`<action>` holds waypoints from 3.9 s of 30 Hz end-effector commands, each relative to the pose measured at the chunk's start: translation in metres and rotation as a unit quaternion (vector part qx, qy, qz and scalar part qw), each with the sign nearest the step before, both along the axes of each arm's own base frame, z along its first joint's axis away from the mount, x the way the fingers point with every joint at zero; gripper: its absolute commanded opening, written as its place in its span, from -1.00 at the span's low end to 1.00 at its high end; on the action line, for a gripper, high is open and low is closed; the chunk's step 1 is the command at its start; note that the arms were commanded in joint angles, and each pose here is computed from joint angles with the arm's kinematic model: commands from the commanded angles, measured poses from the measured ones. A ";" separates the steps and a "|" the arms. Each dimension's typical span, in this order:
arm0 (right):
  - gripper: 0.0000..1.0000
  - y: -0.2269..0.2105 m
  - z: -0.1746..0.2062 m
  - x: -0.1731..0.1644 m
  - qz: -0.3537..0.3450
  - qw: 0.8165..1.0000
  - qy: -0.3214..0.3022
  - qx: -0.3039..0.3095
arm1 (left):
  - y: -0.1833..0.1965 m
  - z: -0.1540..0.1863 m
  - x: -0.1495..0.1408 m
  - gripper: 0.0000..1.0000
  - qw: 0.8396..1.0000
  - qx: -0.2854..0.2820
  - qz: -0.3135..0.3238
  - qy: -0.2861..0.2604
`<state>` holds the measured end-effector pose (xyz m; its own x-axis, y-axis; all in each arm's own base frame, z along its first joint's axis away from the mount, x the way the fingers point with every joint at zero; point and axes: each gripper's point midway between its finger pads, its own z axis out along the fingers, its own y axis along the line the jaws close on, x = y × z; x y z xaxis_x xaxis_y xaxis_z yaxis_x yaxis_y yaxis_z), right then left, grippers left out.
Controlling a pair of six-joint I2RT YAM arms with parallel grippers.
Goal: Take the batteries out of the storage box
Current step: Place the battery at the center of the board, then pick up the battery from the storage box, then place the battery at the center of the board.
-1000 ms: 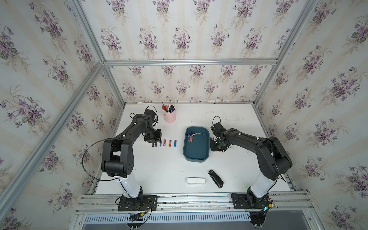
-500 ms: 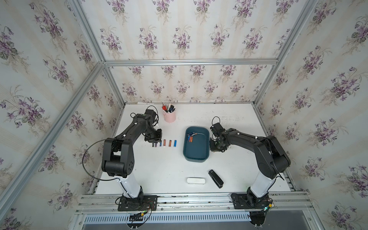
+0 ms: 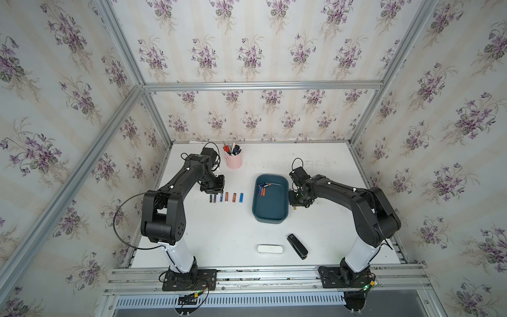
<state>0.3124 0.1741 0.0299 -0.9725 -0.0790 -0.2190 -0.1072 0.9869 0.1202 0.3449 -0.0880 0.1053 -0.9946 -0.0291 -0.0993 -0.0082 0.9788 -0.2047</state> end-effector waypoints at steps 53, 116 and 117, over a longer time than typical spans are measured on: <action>-0.41 -0.059 0.053 0.023 -0.039 0.998 -0.042 -0.001 | -0.224 -0.073 0.046 -0.36 0.978 0.085 -0.192 -0.013; -0.43 -0.048 0.057 0.036 -0.038 0.998 -0.049 0.026 | -0.110 -0.029 -0.032 -0.75 0.998 0.019 -0.048 0.021; -0.43 -0.048 0.057 0.036 -0.037 0.998 -0.049 0.026 | -0.109 -0.035 -0.034 -0.75 0.998 0.023 -0.046 0.026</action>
<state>0.3495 0.1266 0.0861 -0.9474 0.0077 -0.3199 -0.0488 0.9845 0.1682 0.3078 -0.2009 0.0777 -0.9946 0.0991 -0.0299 0.1028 0.9782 -0.1802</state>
